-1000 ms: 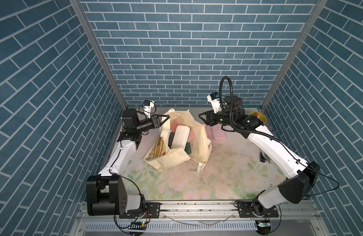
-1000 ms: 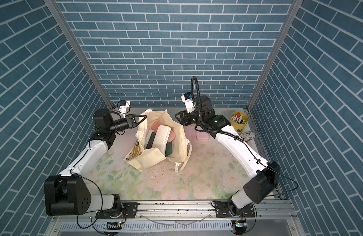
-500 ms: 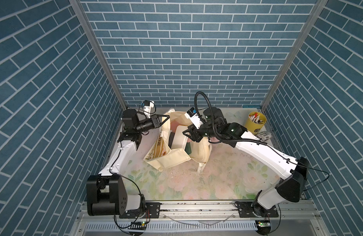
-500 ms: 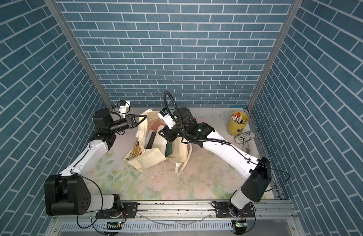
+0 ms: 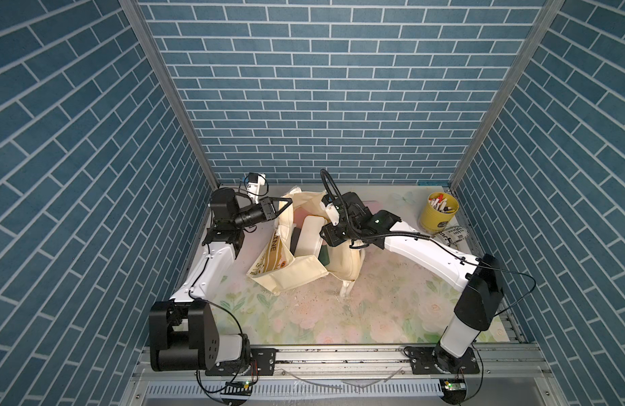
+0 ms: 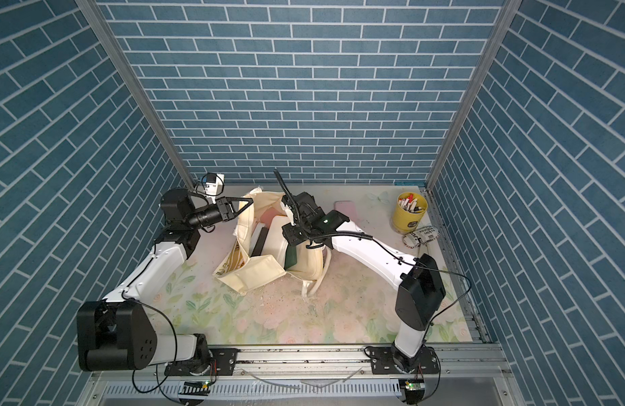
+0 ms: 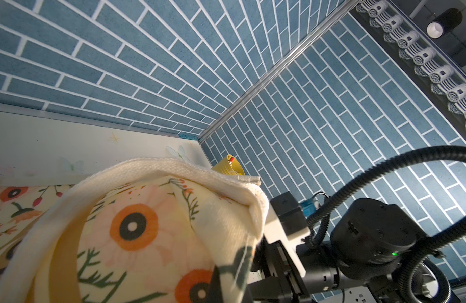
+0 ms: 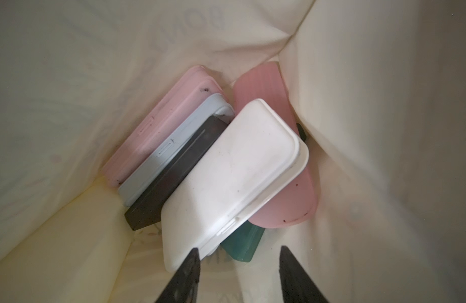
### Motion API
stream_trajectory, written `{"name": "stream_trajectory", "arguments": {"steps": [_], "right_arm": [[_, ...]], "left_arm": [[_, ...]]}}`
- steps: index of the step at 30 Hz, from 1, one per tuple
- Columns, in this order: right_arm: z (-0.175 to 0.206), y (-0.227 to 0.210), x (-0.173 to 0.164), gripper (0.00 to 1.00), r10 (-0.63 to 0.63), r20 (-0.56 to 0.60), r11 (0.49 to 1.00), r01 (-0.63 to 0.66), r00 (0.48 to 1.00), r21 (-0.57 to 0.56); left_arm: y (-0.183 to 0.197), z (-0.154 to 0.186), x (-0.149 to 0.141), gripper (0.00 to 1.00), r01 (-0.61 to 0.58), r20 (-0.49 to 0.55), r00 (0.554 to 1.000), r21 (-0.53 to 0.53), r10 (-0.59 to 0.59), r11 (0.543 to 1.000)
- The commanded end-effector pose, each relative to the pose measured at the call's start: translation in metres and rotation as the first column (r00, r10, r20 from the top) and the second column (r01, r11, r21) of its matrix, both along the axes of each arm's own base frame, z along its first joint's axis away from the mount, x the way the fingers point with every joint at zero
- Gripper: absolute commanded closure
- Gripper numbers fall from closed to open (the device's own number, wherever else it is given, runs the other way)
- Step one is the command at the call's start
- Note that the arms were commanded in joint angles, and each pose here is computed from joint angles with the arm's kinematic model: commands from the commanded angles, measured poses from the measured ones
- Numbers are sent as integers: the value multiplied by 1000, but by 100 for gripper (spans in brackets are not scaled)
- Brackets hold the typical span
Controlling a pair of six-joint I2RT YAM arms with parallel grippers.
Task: Take out the pencil case from the canvas bag
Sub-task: Pick up the pencil case from the canvas bag.
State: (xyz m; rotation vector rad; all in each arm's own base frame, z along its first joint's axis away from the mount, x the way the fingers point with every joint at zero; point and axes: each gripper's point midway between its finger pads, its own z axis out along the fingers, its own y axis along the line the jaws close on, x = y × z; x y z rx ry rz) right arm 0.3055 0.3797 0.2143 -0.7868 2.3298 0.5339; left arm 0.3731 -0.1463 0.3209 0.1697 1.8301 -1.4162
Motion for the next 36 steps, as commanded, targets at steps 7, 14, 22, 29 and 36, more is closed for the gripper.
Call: {"name": "stream_trajectory", "arguments": {"steps": [7,14,22,29,36], "right_arm": [[-5,-25,39,47,-285,-82,957,288,955,29],[-10,-23,51,46,-321,-132,941,332,938,72],[-14,-11,61,46,-360,-166,914,383,918,135],[-17,-5,71,46,-409,-172,875,438,896,206],[-26,0,83,46,-436,-135,865,456,890,212]], "left_arm": [[-4,24,-14,100,45,118,992,0,-45,999],[-5,25,-16,100,61,130,990,-16,-59,998],[-8,26,-16,100,71,138,988,-19,-67,997],[-11,26,-16,100,80,138,987,-21,-77,997],[-13,26,-14,100,80,140,987,-22,-76,997]]}}
